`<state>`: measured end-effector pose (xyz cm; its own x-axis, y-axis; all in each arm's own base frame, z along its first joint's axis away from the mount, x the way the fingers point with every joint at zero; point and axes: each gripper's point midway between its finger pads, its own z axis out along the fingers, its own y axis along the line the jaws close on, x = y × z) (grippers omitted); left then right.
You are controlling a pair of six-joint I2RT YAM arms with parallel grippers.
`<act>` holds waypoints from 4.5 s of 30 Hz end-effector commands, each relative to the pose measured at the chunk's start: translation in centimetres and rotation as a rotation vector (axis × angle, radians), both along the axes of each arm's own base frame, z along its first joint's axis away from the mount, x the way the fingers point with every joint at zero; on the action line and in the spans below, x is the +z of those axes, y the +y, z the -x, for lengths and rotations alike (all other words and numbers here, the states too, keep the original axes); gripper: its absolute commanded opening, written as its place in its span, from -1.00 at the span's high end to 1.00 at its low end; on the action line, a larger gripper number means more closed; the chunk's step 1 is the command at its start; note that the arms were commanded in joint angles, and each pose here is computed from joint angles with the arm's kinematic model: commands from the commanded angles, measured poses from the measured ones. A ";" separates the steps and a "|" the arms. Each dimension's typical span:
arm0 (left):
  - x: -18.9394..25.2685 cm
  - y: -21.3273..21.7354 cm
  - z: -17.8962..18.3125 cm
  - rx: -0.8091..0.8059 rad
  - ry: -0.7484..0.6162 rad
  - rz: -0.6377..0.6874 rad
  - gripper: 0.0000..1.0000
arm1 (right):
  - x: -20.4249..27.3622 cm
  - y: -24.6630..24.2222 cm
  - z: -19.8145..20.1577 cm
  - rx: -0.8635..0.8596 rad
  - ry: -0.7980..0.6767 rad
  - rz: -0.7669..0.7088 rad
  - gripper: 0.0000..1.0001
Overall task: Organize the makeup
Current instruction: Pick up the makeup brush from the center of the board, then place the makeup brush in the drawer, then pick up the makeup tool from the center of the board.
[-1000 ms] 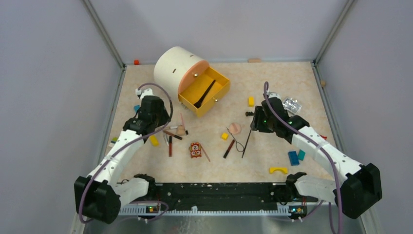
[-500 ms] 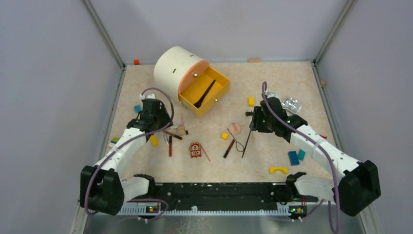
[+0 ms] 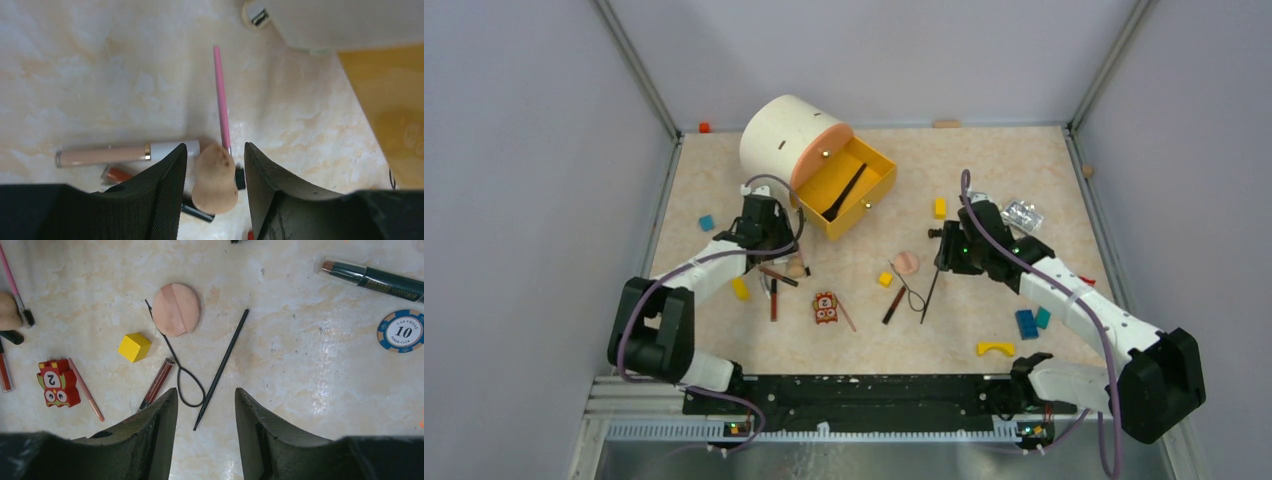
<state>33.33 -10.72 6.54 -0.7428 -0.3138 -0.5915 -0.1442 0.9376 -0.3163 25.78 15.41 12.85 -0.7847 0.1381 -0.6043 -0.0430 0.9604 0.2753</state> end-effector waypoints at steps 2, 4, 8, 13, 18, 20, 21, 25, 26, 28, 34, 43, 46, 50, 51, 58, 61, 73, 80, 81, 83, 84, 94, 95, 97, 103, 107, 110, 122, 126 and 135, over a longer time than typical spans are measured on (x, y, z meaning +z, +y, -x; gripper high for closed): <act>1.9 -0.5 -5.4 0.009 -0.131 -0.023 -0.01 | 1.1 -0.1 -0.5 -0.008 -0.045 -0.018 0.09; 1.4 -0.8 -6.1 -0.001 -0.125 -0.025 0.01 | 1.1 -0.1 -0.6 -0.009 -0.048 -0.015 0.09; 0.2 -1.0 -6.9 -0.012 -0.108 -0.036 0.05 | 1.1 -0.1 -0.5 -0.007 -0.047 -0.017 0.09; -1.1 -1.2 -6.8 -0.025 -0.087 -0.037 0.08 | 0.9 -0.2 -0.4 -0.010 -0.045 -0.013 0.09; -2.1 -2.2 -6.2 -0.060 -0.067 -0.050 0.10 | 0.7 -0.3 -0.2 -0.014 -0.040 -0.014 0.09; -2.5 -2.2 -5.9 -0.061 -0.056 -0.072 0.11 | 0.8 -0.3 -0.2 -0.016 -0.039 -0.017 0.09; -2.7 -2.0 -5.7 -0.058 -0.045 -0.082 0.11 | 0.8 -0.3 -0.2 -0.017 -0.042 -0.017 0.09; -4.1 -1.5 -4.6 -0.046 -0.003 -0.116 0.15 | 0.8 -0.3 -0.2 -0.018 -0.042 -0.020 0.09; -4.4 -1.4 -4.4 -0.042 0.005 -0.125 0.16 | 0.8 -0.3 -0.2 -0.019 -0.042 -0.019 0.09; -4.9 -1.1 -4.0 -0.037 0.022 -0.149 0.21 | 0.7 -0.3 -0.2 -0.018 -0.040 -0.018 0.09; -6.2 -0.1 -3.1 -0.008 0.073 -0.229 0.50 | 0.6 -0.2 -0.3 -0.018 -0.037 -0.020 0.09; -6.8 1.2 -1.8 0.025 0.110 -0.274 0.97 | 0.5 -0.3 -0.3 -0.019 -0.038 -0.018 0.09; -6.0 0.4 -2.2 -0.001 0.079 -0.237 1.00 | 0.4 -0.2 -0.3 -0.016 -0.036 -0.021 0.09; -3.4 -1.6 -3.0 -0.061 -0.012 -0.138 1.00 | 0.5 0.0 -0.3 -0.011 -0.035 -0.026 0.09; -2.6 -1.8 -3.2 -0.062 -0.032 -0.127 1.00 | 0.5 0.0 -0.3 -0.011 -0.035 -0.026 0.09; 3.7 -3.3 -3.6 -0.142 -0.202 -0.045 1.00 | 0.6 -0.1 -0.2 -0.012 -0.038 -0.029 0.09; 4.6 -3.6 -3.2 -0.164 -0.220 -0.025 1.00 | 0.6 0.3 -0.2 -0.003 -0.035 -0.044 0.09; 18.7 -9.2 0.9 -0.339 -0.643 -0.082 1.00 | 1.1 0.2 0.0 -0.005 -0.048 -0.051 0.09; 26.3 -13.9 -2.4 -0.436 -0.817 -0.113 1.00 | 1.4 -0.3 0.5 -0.019 -0.060 -0.054 0.08; 26.2 -14.5 -3.5 -0.444 -0.811 -0.149 1.00 | 1.5 -0.4 0.6 -0.019 -0.061 -0.051 0.08; 26.6 -15.6 -5.9 -0.456 -0.829 -0.214 1.00 | 1.6 -0.7 0.7 -0.022 -0.064 -0.043 0.08; 26.7 -16.2 -6.9 -0.469 -0.834 -0.243 1.00 | 1.7 -0.8 0.7 -0.022 -0.069 -0.042 0.08; 24.8 -20.2 -13.8 -0.526 -0.805 -0.393 1.00 | 2.3 -1.3 1.2 -0.030 -0.084 -0.039 0.08; 24.3 -20.0 -14.2 -0.515 -0.793 -0.409 1.00 | 2.3 -1.3 1.3 -0.029 -0.086 -0.040 0.08; 23.3 -19.5 -14.7 -0.497 -0.761 -0.430 1.00 | 2.3 -1.4 1.4 -0.028 -0.086 -0.040 0.08; 20.1 -18.5 -14.6 -0.467 -0.668 -0.411 0.68 | 2.2 -1.2 1.2 -0.026 -0.087 -0.044 0.08; 19.6 -18.2 -14.4 -0.465 -0.645 -0.386 0.27 | 2.2 -1.1 1.2 -0.020 -0.084 -0.047 0.08; 21.0 -18.2 -13.9 -0.458 -0.664 -0.360 -0.02 | 2.2 -1.1 1.2 -0.021 -0.084 -0.046 0.08; 21.2 -14.4 -4.3 -0.401 -0.548 -0.109 -0.16 | 1.6 1.5 0.7 0.060 -0.069 -0.115 0.07; 14.6 -9.7 0.7 -0.233 -0.402 -0.055 -0.20 | 1.2 1.5 0.5 0.048 -0.063 -0.110 0.04; 7.5 -10.0 5.7 -0.170 -0.233 0.179 -0.42 | 0.6 2.1 0.3 0.062 -0.042 -0.116 0.02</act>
<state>27.71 -18.47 13.70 -0.6315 -0.1626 -0.7581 0.1341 0.9402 -0.3133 24.90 16.56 12.87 -0.7792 0.1523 -0.6080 -0.0928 0.9314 0.3521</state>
